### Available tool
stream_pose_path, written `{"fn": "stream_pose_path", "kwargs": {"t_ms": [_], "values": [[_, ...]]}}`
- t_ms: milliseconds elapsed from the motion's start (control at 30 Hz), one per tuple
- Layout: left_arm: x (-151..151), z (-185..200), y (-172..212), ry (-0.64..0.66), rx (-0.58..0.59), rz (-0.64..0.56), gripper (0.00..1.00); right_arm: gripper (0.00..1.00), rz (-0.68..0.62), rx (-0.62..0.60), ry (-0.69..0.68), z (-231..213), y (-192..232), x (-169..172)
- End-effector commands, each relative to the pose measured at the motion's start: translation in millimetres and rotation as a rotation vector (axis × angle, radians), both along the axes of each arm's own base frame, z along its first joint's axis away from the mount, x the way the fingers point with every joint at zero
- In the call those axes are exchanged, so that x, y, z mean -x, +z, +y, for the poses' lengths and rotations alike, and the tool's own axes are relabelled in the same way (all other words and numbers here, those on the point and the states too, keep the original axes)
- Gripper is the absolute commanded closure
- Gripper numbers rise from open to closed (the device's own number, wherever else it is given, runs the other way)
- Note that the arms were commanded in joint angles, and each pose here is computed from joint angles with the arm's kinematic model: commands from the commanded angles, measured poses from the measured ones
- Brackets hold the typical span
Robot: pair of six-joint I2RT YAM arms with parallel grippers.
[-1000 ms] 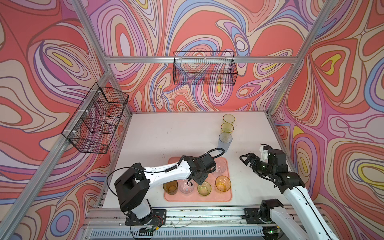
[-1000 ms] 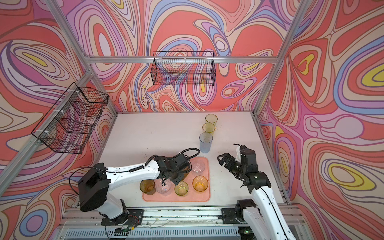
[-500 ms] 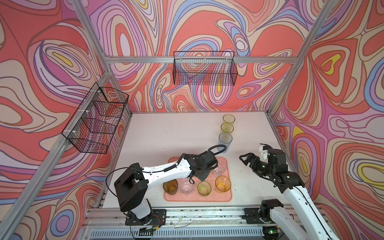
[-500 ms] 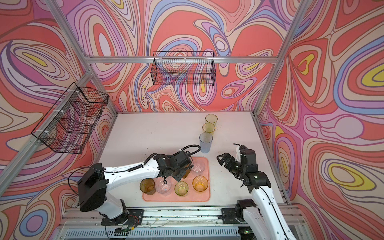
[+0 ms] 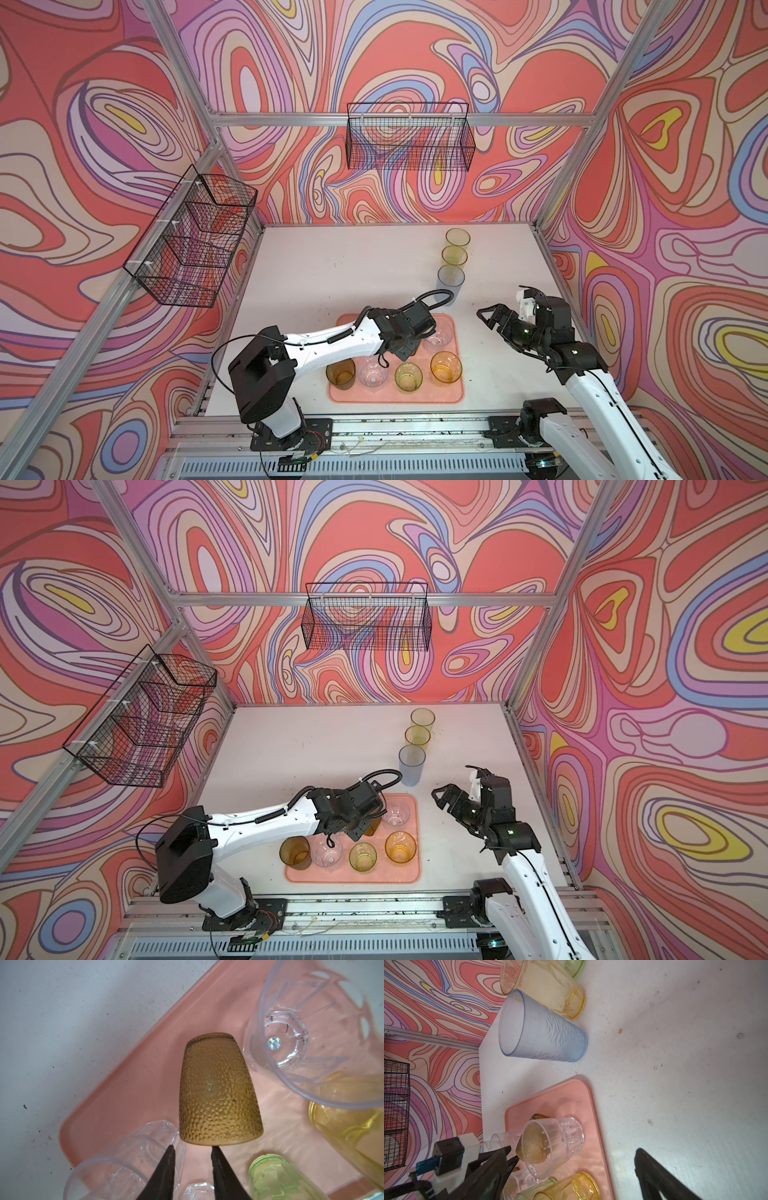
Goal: Place the glasses into the tray
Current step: 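Close the left gripper on the brown dimpled glass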
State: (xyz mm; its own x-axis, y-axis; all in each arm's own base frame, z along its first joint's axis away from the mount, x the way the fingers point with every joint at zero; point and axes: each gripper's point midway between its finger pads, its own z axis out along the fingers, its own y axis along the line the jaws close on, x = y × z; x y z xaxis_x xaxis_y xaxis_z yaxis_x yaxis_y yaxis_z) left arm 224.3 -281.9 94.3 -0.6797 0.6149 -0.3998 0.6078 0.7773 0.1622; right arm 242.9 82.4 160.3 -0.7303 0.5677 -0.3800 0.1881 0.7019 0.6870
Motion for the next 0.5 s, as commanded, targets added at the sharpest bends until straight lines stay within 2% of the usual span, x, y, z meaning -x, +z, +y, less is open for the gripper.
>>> {"fn": "stream_pose_path", "kwargs": {"t_ms": [0,467], "values": [[-3.6,2.1,-0.1,-0.018,-0.035,-0.029,0.66,0.02,-0.012,-0.003,0.003,0.1,2.0,-1.2],[-10.7,-10.5,-0.5,-0.049,-0.015,-0.052,0.67,0.02,-0.007,0.004,0.004,-0.4,0.9,-1.1]]}}
